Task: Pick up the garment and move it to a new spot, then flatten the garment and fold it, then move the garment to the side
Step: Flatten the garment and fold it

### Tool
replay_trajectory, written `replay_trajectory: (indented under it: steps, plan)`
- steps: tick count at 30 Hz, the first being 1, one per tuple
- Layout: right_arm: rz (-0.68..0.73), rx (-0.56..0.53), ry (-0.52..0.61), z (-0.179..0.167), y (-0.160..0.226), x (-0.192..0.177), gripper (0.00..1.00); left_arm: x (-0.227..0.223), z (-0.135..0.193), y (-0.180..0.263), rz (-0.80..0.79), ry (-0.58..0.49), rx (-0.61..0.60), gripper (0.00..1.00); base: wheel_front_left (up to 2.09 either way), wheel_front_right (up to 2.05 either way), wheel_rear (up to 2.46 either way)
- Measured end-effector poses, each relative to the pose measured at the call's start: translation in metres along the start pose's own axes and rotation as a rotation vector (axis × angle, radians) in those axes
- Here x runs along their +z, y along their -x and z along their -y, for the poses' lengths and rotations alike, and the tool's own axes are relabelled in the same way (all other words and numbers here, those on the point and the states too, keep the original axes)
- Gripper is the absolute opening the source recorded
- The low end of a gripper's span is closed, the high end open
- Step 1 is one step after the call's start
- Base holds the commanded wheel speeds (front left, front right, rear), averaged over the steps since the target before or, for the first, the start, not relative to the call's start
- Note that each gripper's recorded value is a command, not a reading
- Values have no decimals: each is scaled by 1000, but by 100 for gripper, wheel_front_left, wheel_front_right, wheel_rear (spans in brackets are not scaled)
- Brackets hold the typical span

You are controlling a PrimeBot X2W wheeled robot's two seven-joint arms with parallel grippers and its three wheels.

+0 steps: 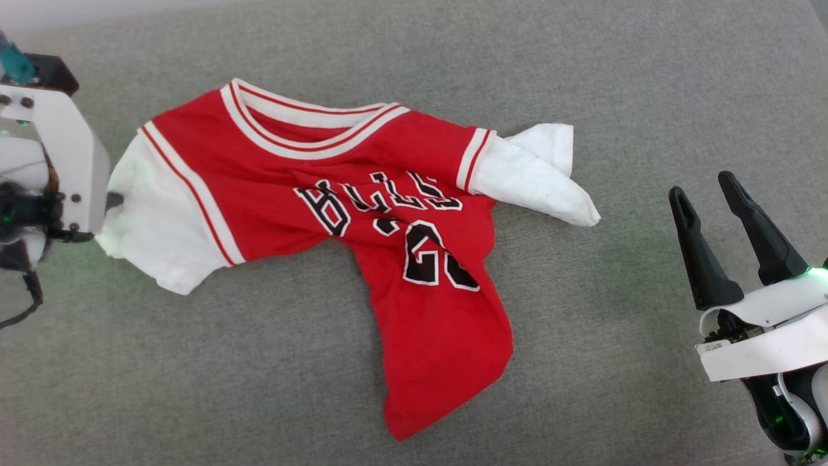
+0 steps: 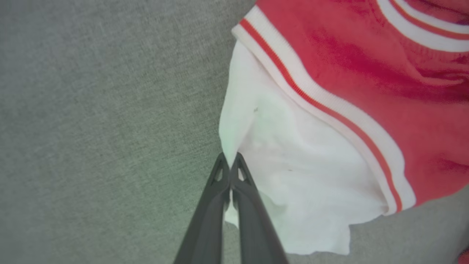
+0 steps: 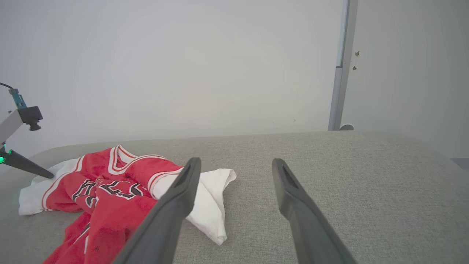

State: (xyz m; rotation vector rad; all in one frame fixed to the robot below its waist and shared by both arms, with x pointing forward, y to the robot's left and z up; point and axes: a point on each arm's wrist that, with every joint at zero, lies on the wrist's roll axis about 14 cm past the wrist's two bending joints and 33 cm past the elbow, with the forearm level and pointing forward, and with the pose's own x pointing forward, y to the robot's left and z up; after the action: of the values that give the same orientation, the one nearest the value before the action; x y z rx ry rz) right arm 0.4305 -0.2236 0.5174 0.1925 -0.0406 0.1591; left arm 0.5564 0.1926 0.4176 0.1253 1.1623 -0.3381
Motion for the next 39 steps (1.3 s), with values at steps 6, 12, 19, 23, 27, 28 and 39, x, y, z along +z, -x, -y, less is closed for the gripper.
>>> replay_trajectory:
  steps: [6, 12, 19, 23, 27, 28, 39]
  plan:
    - [-66, 54, 42, -8, -2, -3, 100, 19, -14, 15, 233, -55, 48, 100, 0, 0, 0]
    - [-233, 165, 132, -22, -2, -22, 100, 48, -1, 50, 652, -81, 19, 100, 0, 0, 0]
    - [-467, 305, 242, -33, -7, -41, 100, 24, 53, 78, 964, -91, -57, 100, 0, 0, 0]
    - [-564, 350, 293, -31, -18, -47, 100, 11, 73, 97, 1054, -65, -38, 100, 0, 0, 0]
    - [-655, 368, 335, -25, -30, -59, 100, 2, 85, 122, 1176, -35, -11, 100, 0, 0, 0]
    - [-681, 374, 345, -24, -32, -64, 100, -7, 89, 120, 1177, -25, -10, 100, 0, 0, 0]
    - [-880, 470, 402, -29, -40, -116, 2, -48, 60, 123, 1204, 80, 99, 100, 0, 0, 0]
